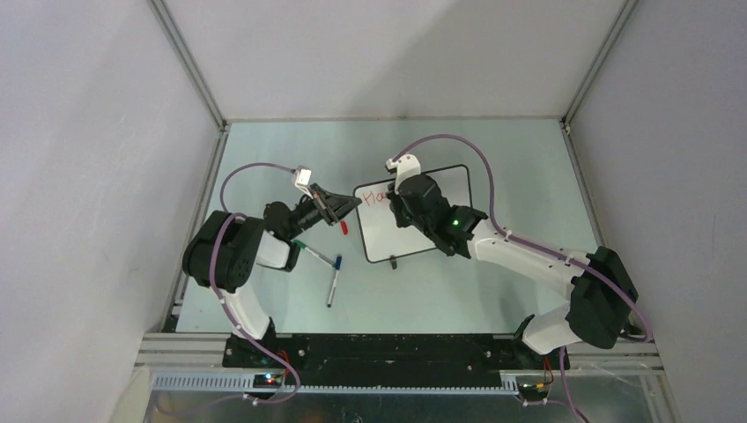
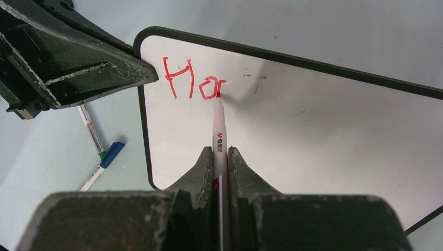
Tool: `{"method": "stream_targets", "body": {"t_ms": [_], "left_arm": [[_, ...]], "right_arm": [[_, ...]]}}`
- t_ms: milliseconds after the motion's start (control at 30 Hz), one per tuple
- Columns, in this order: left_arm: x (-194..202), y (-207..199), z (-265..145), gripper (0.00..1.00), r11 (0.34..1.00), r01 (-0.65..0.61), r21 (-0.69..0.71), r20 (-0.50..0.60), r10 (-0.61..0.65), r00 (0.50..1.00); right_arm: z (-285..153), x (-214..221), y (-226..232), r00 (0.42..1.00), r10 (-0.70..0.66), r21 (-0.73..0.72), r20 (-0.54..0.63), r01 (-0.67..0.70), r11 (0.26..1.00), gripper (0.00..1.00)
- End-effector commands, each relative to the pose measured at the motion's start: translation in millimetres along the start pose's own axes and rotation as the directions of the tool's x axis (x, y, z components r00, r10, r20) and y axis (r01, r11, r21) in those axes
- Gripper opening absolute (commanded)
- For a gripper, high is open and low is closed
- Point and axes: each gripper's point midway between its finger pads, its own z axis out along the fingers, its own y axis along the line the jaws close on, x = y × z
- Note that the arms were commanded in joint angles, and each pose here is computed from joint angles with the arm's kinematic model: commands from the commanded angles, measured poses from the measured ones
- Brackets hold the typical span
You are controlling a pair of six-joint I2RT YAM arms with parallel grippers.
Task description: Write a sentence on the whiteboard
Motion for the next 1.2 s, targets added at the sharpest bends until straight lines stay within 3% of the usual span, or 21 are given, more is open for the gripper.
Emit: {"method": "stream_targets", "body": {"t_ms": [0,900,1167], "left_arm": [[-4.2,-10.0,4.7,0.00,0.996,-0.081,0.047,0.009,0.080,0.997],[-4.8,-10.7,5.1,0.01,0.995,-0.081,0.051,0.009,0.081,0.997],[-4.1,-11.0,5.2,0.00,0.995,-0.080,0.052,0.006,0.080,0.997]], "right_arm": [[2.1,9.3,-4.0,0.999,-0.008,0.039,-0.038,0.010,0.999,0.00],[-6.0,38.2,0.9,0.994,-0.036,0.048,-0.107,0.041,0.998,0.00],[-10.4,21.0,4.2,0.998,-0.032,0.021,-0.055,0.033,0.999,0.00]]}}
